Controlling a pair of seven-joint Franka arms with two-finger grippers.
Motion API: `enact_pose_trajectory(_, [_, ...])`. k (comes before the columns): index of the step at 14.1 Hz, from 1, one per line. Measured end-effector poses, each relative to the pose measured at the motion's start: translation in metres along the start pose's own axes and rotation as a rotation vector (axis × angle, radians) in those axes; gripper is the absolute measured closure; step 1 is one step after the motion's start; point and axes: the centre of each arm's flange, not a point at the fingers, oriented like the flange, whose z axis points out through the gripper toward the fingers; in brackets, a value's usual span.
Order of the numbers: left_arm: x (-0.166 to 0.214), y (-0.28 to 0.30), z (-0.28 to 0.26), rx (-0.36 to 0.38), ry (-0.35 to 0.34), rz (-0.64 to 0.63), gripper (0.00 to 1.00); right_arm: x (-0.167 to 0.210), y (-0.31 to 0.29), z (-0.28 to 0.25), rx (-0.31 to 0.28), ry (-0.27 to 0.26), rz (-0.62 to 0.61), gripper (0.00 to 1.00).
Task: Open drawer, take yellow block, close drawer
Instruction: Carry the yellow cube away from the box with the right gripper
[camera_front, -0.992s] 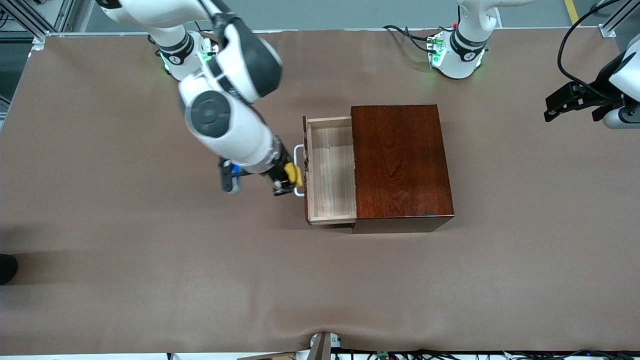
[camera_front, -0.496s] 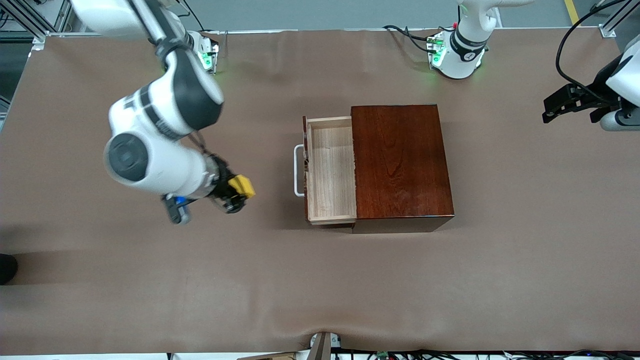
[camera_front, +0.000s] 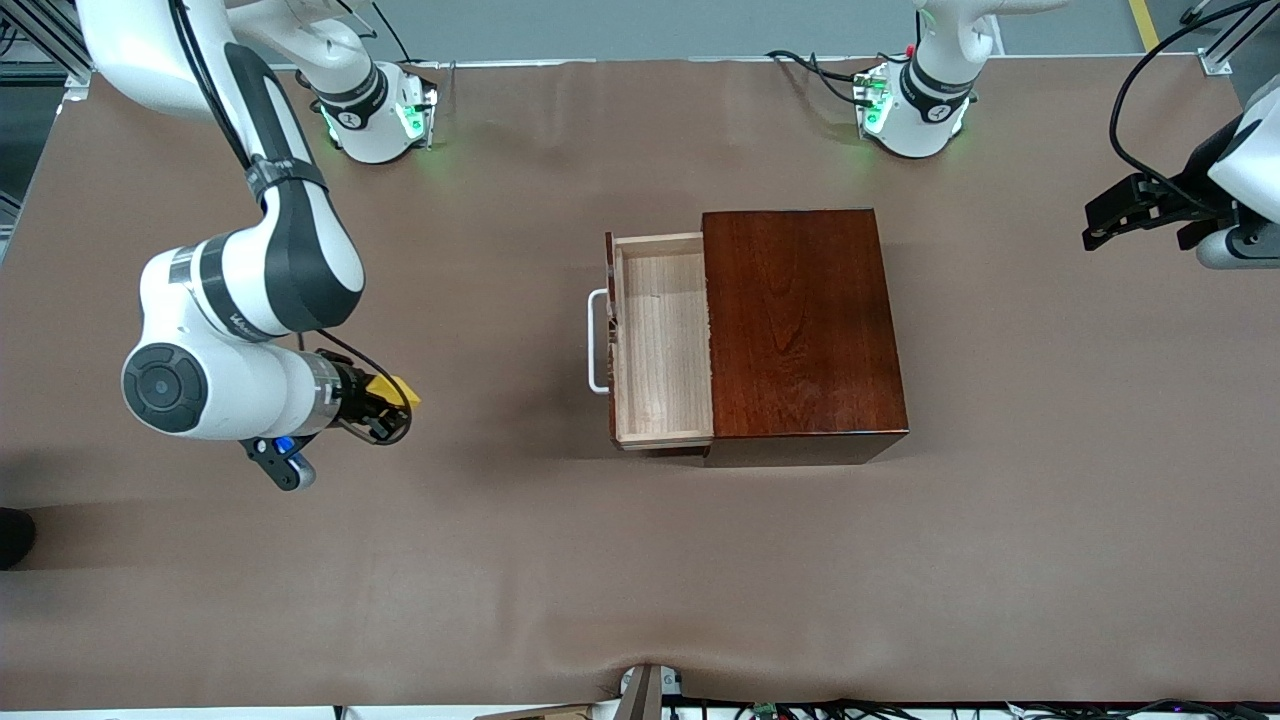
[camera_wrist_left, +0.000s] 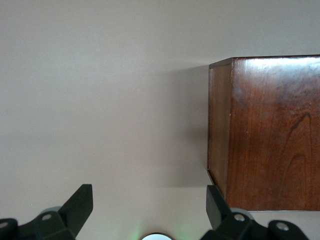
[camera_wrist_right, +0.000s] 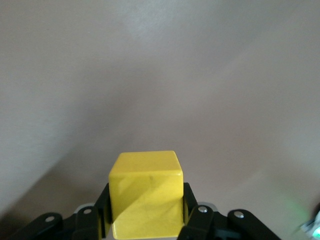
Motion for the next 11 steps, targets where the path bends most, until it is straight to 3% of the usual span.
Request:
enact_pose_trajectory(8, [0.001,0.002,0.001,0.000,-0.001,0.003,0.00,0.091,0.105,0.063,0.016,-0.044,-0.276,0.44])
enact_pose_trajectory(11, [0.001,0.002,0.001,0.000,0.000,0.003,0.00,0.122,0.143,0.090,0.023,-0.026,-0.379,0.44])
